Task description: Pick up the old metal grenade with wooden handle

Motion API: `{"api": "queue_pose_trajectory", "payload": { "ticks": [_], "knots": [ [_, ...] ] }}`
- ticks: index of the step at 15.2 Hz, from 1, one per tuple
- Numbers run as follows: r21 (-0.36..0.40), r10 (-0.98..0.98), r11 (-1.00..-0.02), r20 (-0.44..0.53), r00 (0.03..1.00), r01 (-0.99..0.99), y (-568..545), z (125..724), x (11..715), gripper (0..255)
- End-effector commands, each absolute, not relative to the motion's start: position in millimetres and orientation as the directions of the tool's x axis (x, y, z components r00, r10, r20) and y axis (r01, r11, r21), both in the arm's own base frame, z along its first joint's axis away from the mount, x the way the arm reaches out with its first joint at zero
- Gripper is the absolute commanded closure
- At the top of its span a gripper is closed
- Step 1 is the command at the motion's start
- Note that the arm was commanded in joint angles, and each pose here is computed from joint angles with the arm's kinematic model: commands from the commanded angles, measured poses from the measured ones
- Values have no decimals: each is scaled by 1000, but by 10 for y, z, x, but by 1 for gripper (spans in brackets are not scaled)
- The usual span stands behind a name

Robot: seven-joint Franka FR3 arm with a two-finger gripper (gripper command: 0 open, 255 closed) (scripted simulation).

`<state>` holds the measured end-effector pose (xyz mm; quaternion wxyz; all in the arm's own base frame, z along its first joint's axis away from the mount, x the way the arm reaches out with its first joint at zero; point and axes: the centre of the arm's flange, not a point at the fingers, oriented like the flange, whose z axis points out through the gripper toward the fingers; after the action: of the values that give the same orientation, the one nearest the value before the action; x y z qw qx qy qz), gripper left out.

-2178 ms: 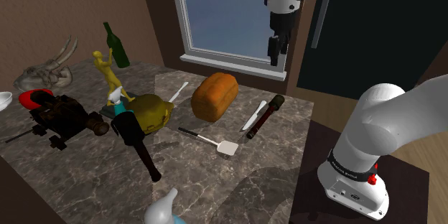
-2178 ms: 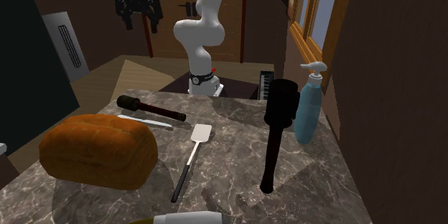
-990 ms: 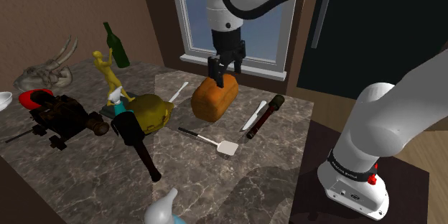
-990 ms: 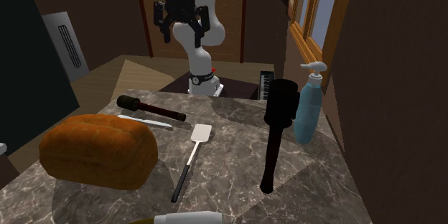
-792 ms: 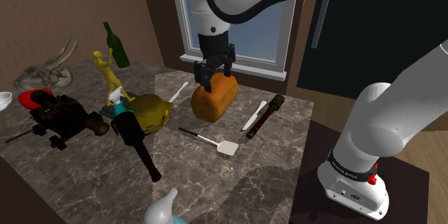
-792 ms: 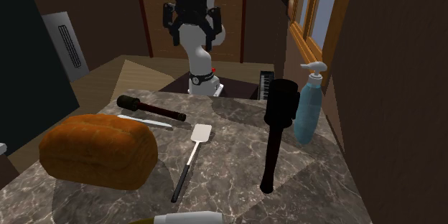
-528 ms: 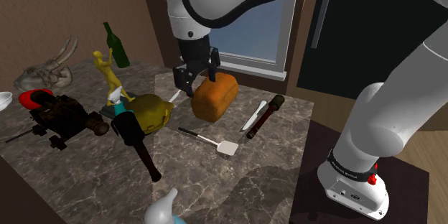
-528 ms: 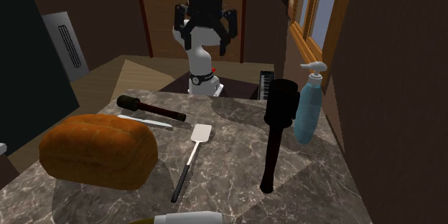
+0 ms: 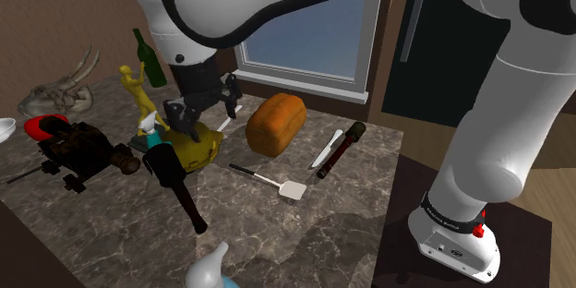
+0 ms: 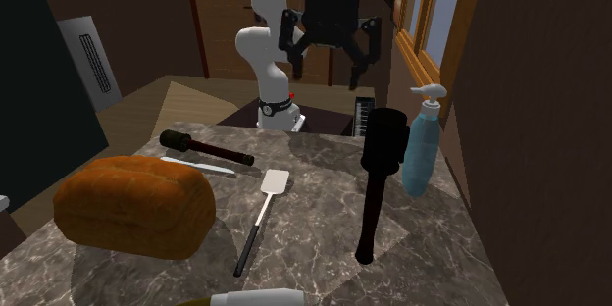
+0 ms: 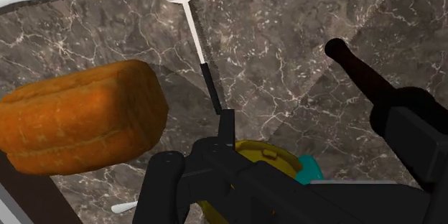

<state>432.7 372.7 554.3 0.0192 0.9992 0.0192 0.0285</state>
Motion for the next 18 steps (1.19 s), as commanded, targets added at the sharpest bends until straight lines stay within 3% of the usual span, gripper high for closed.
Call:
{"api": "queue_pose_trajectory", "payload": {
  "ticks": [1, 8, 18],
  "knots": [
    [37, 27, -999, 62, 998, 25, 3982, 5531, 4440, 0],
    [31, 0, -1000, 80, 997, -3, 4830, 5548, 4763, 0],
    [31, -1, -1000, 81, 997, -3, 4848, 5149, 4770, 0]
  ]
}}
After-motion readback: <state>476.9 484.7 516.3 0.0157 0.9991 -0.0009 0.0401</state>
